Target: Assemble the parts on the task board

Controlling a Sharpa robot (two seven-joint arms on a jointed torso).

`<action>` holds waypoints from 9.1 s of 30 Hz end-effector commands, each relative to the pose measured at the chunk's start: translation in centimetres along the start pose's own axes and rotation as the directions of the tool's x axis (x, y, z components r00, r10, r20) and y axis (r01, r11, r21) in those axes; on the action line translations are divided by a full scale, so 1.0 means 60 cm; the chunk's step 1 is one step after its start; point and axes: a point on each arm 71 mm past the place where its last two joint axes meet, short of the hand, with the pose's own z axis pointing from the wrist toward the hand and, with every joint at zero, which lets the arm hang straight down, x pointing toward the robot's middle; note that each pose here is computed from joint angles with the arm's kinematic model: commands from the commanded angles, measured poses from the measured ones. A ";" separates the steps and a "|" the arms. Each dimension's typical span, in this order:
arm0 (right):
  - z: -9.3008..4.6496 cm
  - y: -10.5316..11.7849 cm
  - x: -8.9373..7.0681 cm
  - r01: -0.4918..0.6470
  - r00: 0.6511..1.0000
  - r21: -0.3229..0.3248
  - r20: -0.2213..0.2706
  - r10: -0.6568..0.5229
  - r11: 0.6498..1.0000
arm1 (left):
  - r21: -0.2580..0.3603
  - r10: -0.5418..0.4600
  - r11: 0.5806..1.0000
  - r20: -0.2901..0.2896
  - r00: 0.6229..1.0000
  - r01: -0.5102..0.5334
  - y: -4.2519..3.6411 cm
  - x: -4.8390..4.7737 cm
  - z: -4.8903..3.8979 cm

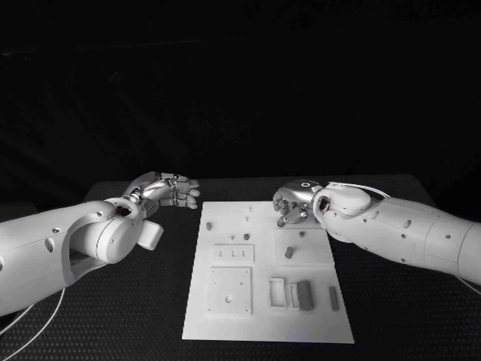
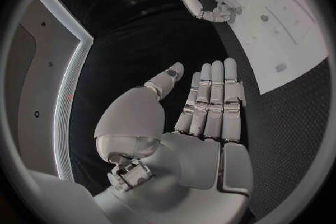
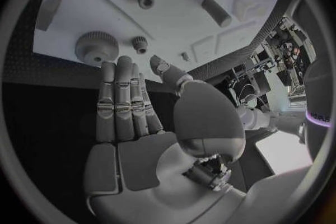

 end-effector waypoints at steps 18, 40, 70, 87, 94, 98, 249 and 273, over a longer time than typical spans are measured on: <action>0.001 0.006 0.018 0.074 0.996 0.001 -0.058 -0.074 0.997 | 0.009 0.000 1.000 -0.024 1.000 0.000 -0.006 0.003 -0.001; 0.000 -0.002 0.019 0.124 0.991 0.025 -0.055 -0.122 0.992 | -0.008 -0.026 1.000 -0.027 0.999 0.026 -0.005 0.001 -0.001; 0.004 0.022 -0.002 0.135 0.985 0.023 0.107 -0.137 0.991 | -0.004 -0.019 1.000 -0.033 0.999 0.019 -0.010 0.003 0.004; 0.025 0.070 -0.040 0.120 0.965 0.019 0.231 -0.121 0.993 | -0.002 -0.019 1.000 -0.035 0.999 0.019 -0.010 0.005 0.005; 0.045 0.093 -0.047 0.132 0.960 0.016 0.248 -0.132 0.991 | -0.002 -0.018 1.000 -0.037 0.999 0.018 -0.010 0.007 0.007; 0.054 0.104 -0.052 0.147 0.952 0.015 0.270 -0.145 0.989 | 0.000 -0.016 1.000 -0.040 0.999 0.016 -0.011 0.009 0.009; 0.077 0.108 -0.026 0.236 0.944 0.063 0.220 -0.244 0.970 | 0.052 0.014 0.999 -0.053 0.999 -0.011 -0.068 0.012 0.012; 0.075 0.101 -0.028 0.165 0.956 0.065 0.234 -0.176 0.984 | 0.049 0.015 0.999 -0.049 0.999 -0.013 -0.068 0.010 0.012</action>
